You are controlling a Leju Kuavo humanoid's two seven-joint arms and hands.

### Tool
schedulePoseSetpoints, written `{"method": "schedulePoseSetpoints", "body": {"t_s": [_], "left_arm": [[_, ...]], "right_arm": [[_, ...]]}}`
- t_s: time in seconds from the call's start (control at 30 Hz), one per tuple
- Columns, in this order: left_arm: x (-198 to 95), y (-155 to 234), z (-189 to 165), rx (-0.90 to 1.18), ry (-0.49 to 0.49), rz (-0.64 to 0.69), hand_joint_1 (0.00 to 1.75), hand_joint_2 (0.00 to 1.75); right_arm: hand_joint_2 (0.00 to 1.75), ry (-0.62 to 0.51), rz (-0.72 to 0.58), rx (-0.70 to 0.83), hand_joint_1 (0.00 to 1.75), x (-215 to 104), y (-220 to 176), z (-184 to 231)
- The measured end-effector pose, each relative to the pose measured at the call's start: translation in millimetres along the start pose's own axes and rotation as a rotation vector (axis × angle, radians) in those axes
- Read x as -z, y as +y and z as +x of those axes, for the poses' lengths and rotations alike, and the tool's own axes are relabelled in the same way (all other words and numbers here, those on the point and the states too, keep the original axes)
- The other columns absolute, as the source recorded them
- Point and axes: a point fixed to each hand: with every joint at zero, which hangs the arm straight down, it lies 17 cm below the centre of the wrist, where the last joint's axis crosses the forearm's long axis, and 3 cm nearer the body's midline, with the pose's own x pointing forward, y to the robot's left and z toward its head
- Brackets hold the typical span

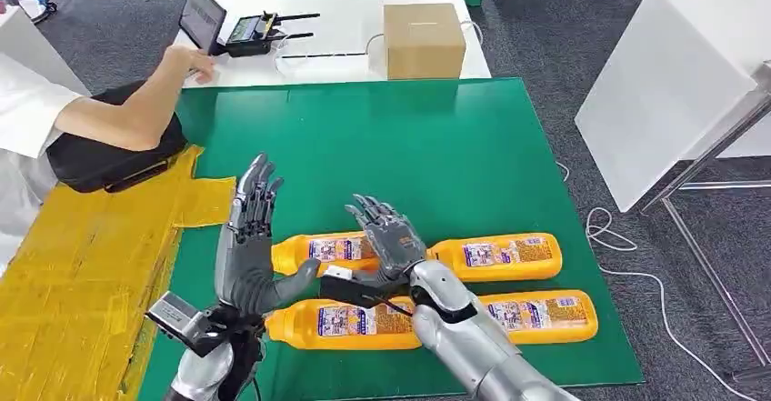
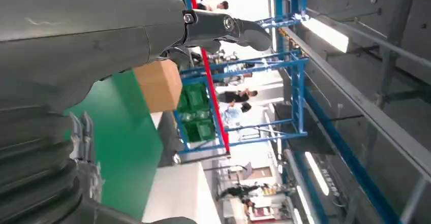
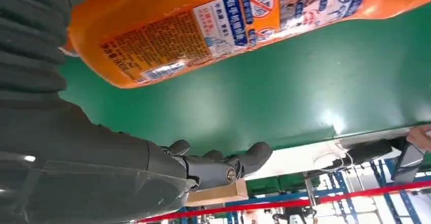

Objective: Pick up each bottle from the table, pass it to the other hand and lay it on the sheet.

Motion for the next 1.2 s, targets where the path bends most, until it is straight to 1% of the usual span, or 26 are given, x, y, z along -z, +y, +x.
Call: {"method": "schedulePoseSetpoints", "body": {"t_s": [0.23,0.57,0.87,1.03,1.2], "left_arm": [[1.5,-4.3,7.3,-0.040,-0.033,-0.006,0.00,1.75],[2.8,-6.2,9.3,-0.057,-0.040,-0.004,0.00,1.75],[5.5,-7.2,10.8,-0.075,-0.043,0.000,0.00,1.75],[6.3,-6.9,10.5,-0.084,-0.042,0.005,0.00,1.75],[6.6,-6.2,10.1,-0.093,-0.040,0.009,0.00,1.75]], "right_arm": [[1.75,0.038,-0.004,-0.003,0.00,8.7,-2.0,2.0],[1.75,0.082,0.024,-0.024,0.00,14.6,2.8,-1.5],[1.75,0.148,0.148,-0.068,0.00,14.6,25.0,-17.1],[1.75,0.172,0.241,-0.126,0.00,10.8,41.1,-25.8],[1.75,0.184,0.309,-0.205,0.02,9.3,47.9,-33.5]]}}
